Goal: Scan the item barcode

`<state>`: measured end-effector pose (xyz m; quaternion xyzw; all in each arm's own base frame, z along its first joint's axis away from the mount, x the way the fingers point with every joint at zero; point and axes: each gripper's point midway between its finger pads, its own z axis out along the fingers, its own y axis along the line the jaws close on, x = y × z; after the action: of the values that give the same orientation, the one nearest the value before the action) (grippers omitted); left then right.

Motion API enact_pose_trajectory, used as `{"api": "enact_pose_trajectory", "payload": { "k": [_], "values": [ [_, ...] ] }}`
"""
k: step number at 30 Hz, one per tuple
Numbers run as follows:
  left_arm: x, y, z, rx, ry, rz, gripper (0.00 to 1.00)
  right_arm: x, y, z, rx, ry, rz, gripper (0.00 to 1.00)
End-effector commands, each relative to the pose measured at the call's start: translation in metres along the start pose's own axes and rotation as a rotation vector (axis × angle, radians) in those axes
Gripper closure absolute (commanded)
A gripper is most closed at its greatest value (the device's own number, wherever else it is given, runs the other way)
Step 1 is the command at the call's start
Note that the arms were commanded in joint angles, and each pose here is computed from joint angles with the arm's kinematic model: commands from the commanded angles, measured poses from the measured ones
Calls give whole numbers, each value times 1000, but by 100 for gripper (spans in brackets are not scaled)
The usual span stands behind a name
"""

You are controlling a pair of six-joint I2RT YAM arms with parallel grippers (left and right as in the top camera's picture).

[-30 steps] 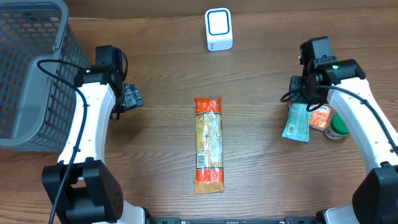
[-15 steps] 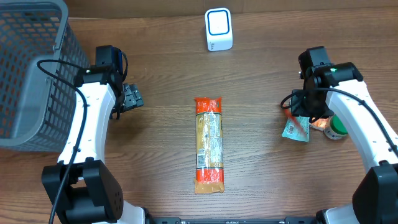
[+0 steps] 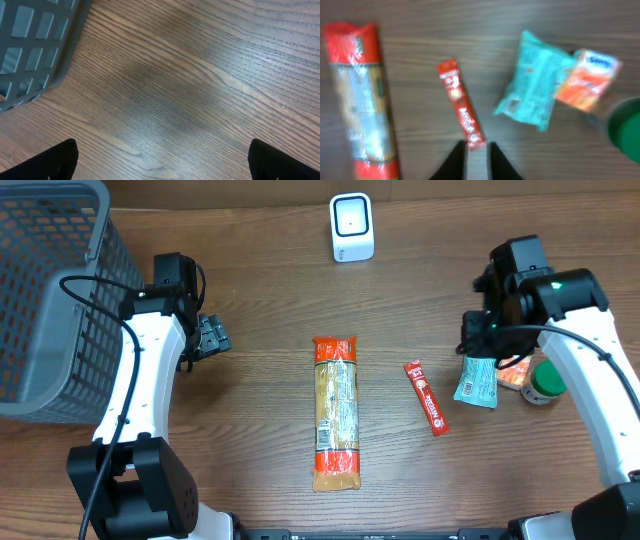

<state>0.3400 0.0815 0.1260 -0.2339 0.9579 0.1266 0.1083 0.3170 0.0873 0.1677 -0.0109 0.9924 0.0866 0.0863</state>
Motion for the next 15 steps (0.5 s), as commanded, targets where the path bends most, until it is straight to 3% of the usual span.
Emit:
{"api": "enact_pose_trajectory", "payload": {
  "k": [1, 9, 15],
  "values": [
    [-7, 1, -11, 7, -37, 16, 0, 8, 27, 8, -78, 11, -78, 96],
    [-7, 1, -11, 7, -37, 16, 0, 30, 66, 70, -113, 8, -222, 96],
    [-7, 1, -11, 7, -37, 16, 0, 41, 66, 115, -105, -48, -267, 93]
  ]
}}
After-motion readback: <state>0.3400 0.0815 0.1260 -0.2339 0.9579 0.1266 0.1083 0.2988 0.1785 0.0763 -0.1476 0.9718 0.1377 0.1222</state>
